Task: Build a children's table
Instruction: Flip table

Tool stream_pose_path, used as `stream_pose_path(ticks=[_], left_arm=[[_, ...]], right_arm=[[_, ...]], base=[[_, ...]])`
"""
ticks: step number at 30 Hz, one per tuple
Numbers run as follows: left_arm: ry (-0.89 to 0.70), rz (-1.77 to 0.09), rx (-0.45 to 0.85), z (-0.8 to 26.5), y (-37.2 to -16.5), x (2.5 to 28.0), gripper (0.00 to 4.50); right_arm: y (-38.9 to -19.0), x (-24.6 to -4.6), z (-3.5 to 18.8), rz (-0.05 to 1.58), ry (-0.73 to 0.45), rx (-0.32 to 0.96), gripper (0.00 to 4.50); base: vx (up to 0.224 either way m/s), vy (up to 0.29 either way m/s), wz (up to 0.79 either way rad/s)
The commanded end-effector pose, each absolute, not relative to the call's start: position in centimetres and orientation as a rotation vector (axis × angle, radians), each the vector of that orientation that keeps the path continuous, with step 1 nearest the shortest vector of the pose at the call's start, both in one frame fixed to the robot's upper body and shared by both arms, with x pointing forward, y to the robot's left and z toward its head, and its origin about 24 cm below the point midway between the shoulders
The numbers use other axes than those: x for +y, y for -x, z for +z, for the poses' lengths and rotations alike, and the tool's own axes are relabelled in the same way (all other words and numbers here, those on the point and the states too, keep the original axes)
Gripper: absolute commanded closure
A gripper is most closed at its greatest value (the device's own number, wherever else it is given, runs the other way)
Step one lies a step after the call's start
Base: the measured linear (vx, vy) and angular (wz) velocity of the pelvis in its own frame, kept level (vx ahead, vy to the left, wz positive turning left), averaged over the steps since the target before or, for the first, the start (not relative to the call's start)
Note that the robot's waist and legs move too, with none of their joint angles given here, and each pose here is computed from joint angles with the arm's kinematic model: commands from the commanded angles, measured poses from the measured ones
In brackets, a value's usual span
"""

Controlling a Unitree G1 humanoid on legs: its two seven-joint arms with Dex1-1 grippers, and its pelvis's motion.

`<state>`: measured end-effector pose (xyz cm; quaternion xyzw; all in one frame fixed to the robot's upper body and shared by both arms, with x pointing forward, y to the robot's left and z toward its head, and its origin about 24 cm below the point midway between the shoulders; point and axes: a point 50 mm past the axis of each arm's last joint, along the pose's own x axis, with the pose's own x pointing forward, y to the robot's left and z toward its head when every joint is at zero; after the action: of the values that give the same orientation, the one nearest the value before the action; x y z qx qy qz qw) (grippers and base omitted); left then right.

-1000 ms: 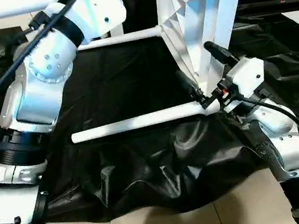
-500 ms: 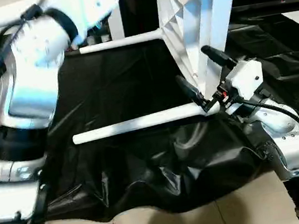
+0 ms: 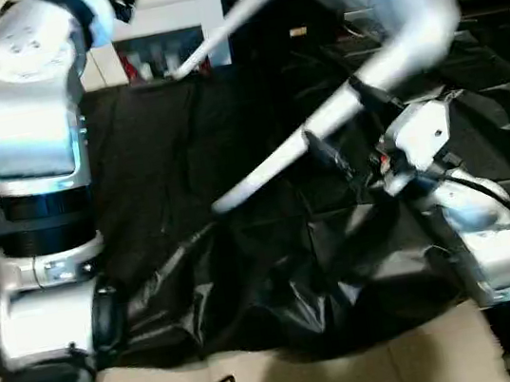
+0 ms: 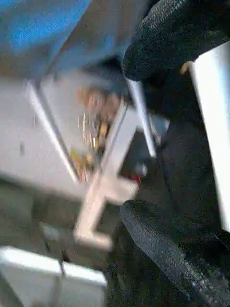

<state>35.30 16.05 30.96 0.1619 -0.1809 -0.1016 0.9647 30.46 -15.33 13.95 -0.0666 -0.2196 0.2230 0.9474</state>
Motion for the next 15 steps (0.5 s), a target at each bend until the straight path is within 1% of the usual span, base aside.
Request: stream_pose_path(ticks=[1,2,4,5,8,9,11,12,14,15], left_arm=[[-0.28,-0.215,-0.371,30.7,-35.1,16.3,1.92],[-0.282,-0.222,-0.372,30.5,-35.0,16.2,1.96],[-0.289,-0.23,-0.374,30.3,-35.0,16.1,2.01],[-0.299,-0.23,-0.375,30.2,-34.8,16.1,2.05],[-0.315,-0.233,-0.386,30.2,-34.7,16.0,2.12],[-0.319,-0.238,-0.393,30.2,-34.7,16.0,2.15],[-0.318,-0.238,-0.396,30.2,-34.6,16.0,2.19],[-0.326,-0.237,-0.398,30.1,-34.5,16.0,2.2],[-0.326,-0.236,-0.398,30.1,-34.5,16.0,2.21],[-0.322,-0.234,-0.395,30.1,-34.5,16.1,2.21]], right_arm=[[-30.9,-16.8,13.5,0.33,0.056,-0.414,0.0],[-30.9,-17.0,13.2,0.293,0.004,-0.405,0.0],[-31.1,-17.1,13.0,0.264,-0.046,-0.39,0.0],[-31.4,-17.0,12.6,0.238,-0.111,-0.355,0.0],[-32.4,-16.9,12.2,0.192,-0.228,-0.293,0.0],[-33.3,-16.9,11.9,0.167,-0.265,-0.249,0.0],[-34.3,-16.9,11.7,0.144,-0.296,-0.212,0.0],[-35.4,-16.9,11.4,0.126,-0.307,-0.158,0.0],[-35.7,-16.9,11.3,0.124,-0.305,-0.145,0.0],[-36.2,-16.9,11.3,0.125,-0.295,-0.126,0.0]], base=[[0.0,0.0,0.0],[0.0,0.0,0.0],[0.0,0.0,0.0],[0.0,0.0,0.0],[0.0,0.0,0.0],[0.0,0.0,0.0],[0.0,0.0,0.0],[0.0,0.0,0.0],[0.0,0.0,0.0],[0.0,0.0,0.0]])
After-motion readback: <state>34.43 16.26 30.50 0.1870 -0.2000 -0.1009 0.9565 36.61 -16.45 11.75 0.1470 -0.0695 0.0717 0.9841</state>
